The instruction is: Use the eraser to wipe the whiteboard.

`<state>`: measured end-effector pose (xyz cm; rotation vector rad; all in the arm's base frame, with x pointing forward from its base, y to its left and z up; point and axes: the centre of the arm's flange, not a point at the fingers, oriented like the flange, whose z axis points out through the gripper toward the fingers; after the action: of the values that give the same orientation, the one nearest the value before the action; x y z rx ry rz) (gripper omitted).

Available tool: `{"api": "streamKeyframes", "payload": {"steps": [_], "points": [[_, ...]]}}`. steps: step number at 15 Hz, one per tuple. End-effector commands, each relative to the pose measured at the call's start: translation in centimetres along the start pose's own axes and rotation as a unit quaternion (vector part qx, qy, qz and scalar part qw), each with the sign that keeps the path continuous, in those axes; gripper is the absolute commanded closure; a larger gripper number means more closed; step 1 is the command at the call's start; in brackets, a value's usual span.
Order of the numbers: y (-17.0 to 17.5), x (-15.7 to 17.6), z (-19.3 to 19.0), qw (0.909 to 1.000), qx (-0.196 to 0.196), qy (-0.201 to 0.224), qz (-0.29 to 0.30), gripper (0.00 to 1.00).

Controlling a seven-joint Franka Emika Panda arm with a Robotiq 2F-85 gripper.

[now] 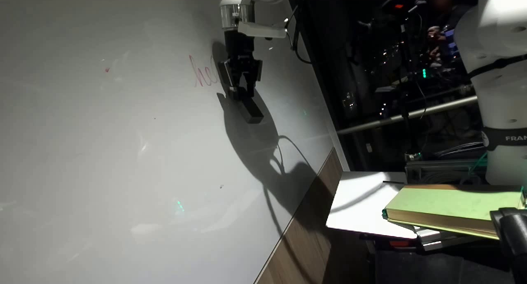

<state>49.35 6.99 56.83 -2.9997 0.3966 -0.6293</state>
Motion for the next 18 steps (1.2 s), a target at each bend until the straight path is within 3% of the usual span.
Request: {"api": "streamKeyframes", "payload": {"steps": [1,13,18], "points": [[-0.8,2.7,-3.4,0.9973,0.022,0.054,0.044,0.71],[1.9,10.0,-14.9,0.9841,0.037,0.124,0.122,0.71],[2.9,10.1,-9.5,0.9865,0.011,0.106,0.124,0.71]]}}
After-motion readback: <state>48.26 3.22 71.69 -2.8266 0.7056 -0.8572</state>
